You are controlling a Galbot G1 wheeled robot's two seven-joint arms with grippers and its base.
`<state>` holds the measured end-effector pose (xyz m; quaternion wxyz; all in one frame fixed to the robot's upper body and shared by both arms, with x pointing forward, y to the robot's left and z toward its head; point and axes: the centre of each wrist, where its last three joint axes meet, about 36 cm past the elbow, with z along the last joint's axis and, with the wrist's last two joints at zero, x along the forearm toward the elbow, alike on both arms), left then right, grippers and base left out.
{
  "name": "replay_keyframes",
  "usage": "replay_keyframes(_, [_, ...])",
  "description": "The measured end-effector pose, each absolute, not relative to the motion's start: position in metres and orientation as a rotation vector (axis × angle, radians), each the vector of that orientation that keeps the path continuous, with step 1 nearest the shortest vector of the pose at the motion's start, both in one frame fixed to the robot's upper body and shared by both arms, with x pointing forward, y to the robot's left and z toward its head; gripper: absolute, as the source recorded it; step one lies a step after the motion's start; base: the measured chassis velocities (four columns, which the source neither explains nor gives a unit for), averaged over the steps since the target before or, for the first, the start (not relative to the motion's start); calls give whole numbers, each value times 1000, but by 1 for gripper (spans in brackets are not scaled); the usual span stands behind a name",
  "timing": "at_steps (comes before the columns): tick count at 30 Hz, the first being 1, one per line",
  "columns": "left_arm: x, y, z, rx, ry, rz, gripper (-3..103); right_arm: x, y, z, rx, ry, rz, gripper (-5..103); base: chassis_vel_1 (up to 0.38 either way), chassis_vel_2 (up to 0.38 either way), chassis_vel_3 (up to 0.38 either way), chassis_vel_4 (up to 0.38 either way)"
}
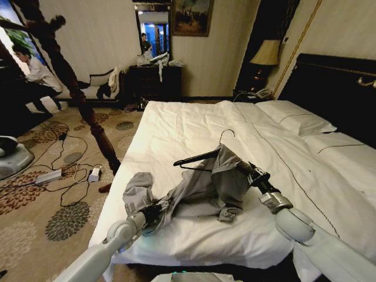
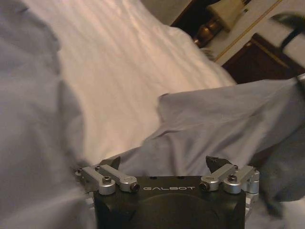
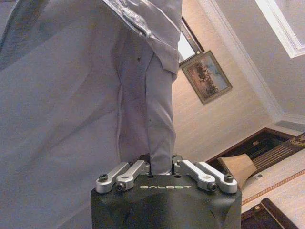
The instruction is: Pick up the clothes from the bed and hang them on the clothes hanger.
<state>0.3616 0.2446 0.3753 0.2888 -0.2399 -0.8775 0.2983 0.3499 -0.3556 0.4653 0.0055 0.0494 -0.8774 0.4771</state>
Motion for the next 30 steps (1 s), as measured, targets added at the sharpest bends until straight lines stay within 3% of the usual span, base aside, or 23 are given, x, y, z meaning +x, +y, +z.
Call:
replay_keyframes(19, [378, 223, 366, -624, -2284, 866, 100, 350, -356, 465, 159, -2741, 1500, 15, 0, 0, 0, 0])
replay_keyframes(26, [384, 217, 359, -624, -2267, 868, 84, 349, -356, 464, 159, -2740, 1499, 15, 0, 0, 0, 0])
replay_keyframes(27, [384, 216, 358, -624, -2267, 869, 74, 348, -356, 464, 158, -2739, 1499, 15, 0, 0, 0, 0])
replay_keyframes(29, [384, 216, 358, -625, -2267, 869, 74, 348, -357, 464, 158, -2738, 1501, 15, 0, 0, 0, 0])
replay_keyframes(30, [384, 216, 358, -624, -2269, 869, 68, 348, -357, 465, 157, -2737, 1503, 15, 0, 0, 0, 0])
